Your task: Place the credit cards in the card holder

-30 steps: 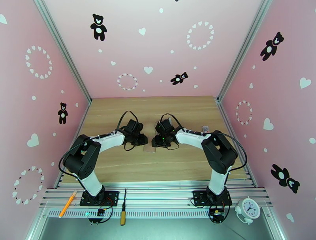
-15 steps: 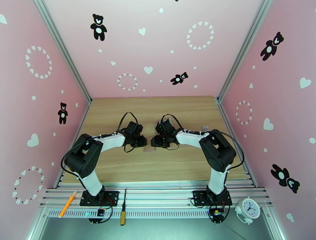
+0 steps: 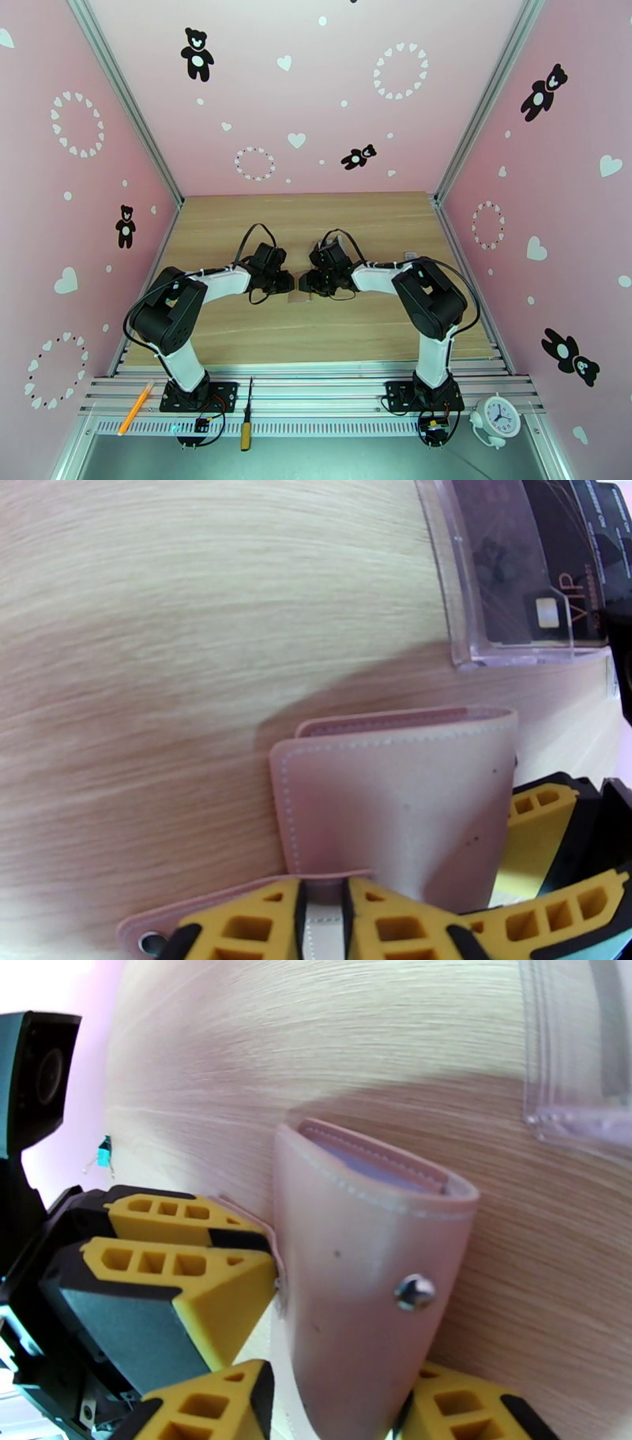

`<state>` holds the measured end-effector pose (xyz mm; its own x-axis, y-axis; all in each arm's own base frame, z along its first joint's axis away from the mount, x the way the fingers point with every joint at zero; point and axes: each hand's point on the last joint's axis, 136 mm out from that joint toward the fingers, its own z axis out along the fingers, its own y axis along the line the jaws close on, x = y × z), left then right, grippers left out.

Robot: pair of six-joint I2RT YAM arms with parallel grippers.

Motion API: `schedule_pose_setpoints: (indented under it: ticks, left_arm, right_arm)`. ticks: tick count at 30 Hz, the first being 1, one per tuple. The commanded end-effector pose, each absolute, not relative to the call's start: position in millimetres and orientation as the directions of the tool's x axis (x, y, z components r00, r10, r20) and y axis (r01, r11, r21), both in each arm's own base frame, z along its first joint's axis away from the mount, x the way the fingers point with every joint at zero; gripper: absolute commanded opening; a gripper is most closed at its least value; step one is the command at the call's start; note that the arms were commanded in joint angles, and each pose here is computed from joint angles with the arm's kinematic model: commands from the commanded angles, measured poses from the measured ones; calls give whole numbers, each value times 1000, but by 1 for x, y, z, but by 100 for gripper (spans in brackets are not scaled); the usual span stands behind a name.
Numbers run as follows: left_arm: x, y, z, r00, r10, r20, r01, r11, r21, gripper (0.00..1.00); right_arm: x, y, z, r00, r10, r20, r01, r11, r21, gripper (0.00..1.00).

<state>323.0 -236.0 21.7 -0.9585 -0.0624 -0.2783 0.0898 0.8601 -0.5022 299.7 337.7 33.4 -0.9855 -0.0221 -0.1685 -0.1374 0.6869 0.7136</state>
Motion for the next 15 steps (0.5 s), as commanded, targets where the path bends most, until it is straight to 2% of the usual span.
schedule_pose_setpoints:
  ticks: [1, 8, 15]
  left_arm:
    - [294, -214, -22, -986, -51, -159, 21, 908, -419, 22]
    - [293, -217, -22, -987, -64, -148, 9, 894, -448, 22]
    - [293, -216, -18, -986, -71, -152, 6, 890, -456, 22]
  right_arm:
    - [301, 349, 47, -982, -13, -187, -154, 623, 767, 42]
    - [306, 353, 67, -975, 9, -223, -176, 582, 794, 39]
    - [308, 358, 73, -975, 23, -223, -173, 554, 815, 25]
